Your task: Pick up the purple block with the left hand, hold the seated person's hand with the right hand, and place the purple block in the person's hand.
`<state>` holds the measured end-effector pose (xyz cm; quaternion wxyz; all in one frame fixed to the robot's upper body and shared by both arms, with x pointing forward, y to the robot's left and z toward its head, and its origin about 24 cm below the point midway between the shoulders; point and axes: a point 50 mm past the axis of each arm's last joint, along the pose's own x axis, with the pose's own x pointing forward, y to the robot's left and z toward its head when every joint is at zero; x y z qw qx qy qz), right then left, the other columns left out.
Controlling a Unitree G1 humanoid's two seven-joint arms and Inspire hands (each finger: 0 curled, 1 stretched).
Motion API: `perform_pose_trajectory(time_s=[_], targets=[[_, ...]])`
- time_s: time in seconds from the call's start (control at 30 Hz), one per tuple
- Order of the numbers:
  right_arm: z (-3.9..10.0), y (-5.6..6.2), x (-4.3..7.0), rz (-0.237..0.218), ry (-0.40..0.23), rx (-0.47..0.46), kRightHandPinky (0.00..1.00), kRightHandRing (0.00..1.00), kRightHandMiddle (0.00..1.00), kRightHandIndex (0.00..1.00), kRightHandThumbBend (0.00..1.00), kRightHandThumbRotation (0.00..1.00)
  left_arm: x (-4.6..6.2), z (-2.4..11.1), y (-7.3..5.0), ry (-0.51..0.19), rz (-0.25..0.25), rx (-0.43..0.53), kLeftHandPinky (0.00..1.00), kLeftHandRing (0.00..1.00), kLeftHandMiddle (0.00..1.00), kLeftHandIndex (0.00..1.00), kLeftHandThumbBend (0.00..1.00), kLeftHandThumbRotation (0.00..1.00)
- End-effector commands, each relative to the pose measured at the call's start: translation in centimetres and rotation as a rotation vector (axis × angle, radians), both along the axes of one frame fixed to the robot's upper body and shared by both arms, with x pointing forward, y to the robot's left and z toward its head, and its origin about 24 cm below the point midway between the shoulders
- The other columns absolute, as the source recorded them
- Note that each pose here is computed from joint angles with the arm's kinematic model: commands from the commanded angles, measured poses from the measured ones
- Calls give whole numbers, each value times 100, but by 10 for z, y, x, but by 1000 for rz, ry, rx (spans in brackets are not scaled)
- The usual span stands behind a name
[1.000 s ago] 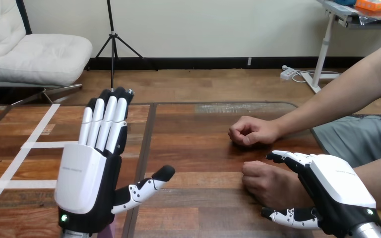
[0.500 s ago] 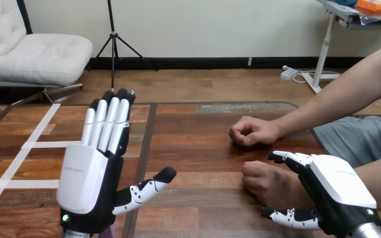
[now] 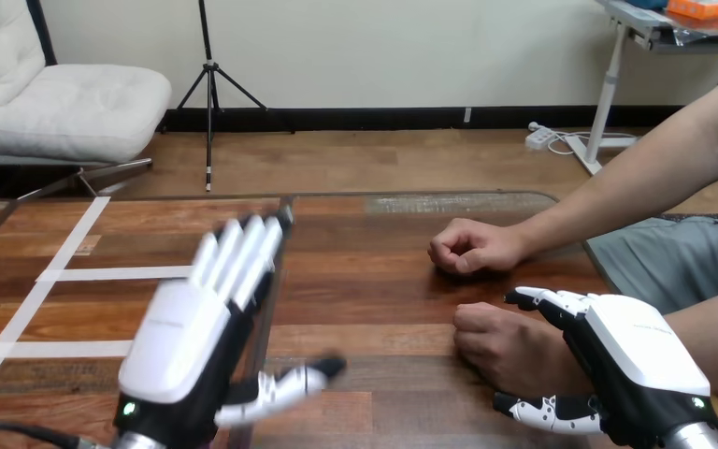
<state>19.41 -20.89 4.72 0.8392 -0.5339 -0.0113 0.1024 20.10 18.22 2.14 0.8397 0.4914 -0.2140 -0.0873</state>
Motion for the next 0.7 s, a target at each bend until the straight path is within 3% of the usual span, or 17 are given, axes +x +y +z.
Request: perform_pose_trajectory(time_s=[0.0, 0.2, 0.67], targets=[[17, 2, 15, 25, -86, -10, 92, 88, 83, 83, 68, 26, -3, 44, 17, 40, -38, 155, 95, 93, 95, 93, 77, 78], [17, 2, 15, 23, -83, -9, 92, 88, 83, 83, 68, 26, -8, 49, 19, 63, -14, 196, 93, 92, 94, 91, 78, 67], [15, 3, 16, 24, -76, -12, 92, 88, 83, 83, 68, 25, -13, 55, 24, 51, 46, 225, 97, 93, 95, 93, 77, 66]])
